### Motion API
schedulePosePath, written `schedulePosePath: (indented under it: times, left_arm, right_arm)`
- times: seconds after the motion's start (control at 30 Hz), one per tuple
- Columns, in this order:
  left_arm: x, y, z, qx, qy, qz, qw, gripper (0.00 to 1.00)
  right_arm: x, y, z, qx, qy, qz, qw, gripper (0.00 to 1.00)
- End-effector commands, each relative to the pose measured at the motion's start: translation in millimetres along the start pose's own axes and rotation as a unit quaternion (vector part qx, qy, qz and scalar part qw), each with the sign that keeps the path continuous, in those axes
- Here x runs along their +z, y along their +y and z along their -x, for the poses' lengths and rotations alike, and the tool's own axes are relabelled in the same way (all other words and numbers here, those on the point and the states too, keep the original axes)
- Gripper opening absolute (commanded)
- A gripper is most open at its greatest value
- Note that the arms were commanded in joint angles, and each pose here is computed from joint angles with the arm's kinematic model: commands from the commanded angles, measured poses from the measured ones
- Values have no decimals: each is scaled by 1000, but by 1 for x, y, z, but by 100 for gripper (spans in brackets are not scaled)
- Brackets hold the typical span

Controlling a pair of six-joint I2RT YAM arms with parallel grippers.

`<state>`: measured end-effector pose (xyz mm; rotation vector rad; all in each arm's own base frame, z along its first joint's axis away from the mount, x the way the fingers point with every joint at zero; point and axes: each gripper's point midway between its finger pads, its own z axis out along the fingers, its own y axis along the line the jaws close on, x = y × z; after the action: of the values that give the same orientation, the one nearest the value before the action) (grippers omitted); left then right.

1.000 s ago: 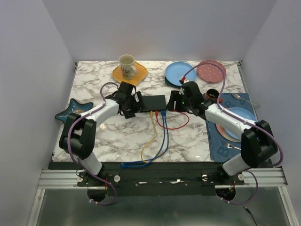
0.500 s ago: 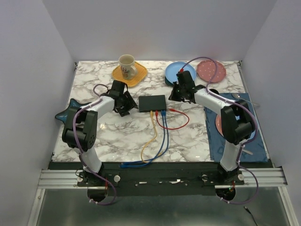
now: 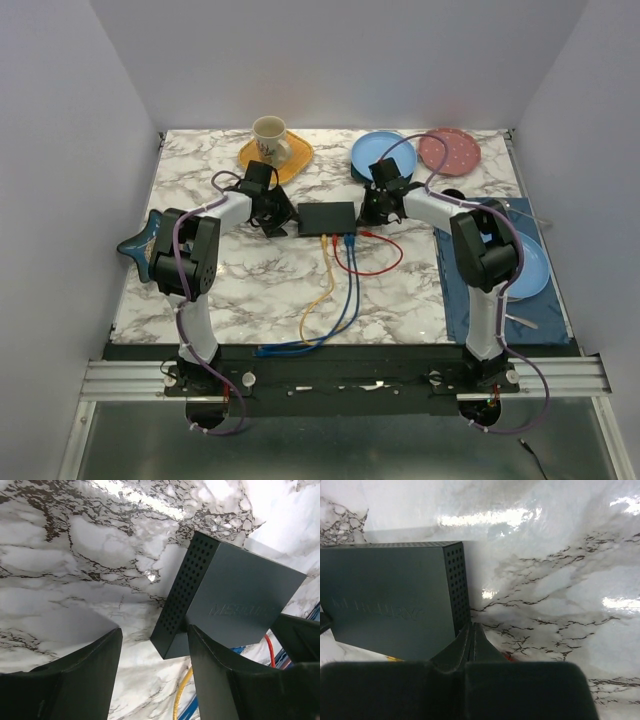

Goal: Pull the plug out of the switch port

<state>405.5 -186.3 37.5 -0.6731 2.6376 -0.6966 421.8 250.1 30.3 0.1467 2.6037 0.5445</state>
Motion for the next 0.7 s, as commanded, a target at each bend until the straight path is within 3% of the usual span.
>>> schedulePosePath:
  times: [0.0,0.37,0.53,0.63,0.67]
  left_arm:
    - [11,11,-16,3,37,11,999,66]
    - [-9,11,11,4,1,23,1000,69]
    - [-43,20,41,-1,-68,45,997,72]
    - [-62,22,47,5,-106,52,993,81]
    - [-65,25,44,5,-109,53,993,89]
  right_arm:
    - [-1,22,-26,0,28,33,999,1]
    - [-6,47,-42,-8,32,48,998,1]
    - [-30,25,-30,-41,-15,-6,999,2]
    - [-52,15,-23,-62,-47,-24,997,10]
    - [-63,11,-24,-69,-55,-25,996,13]
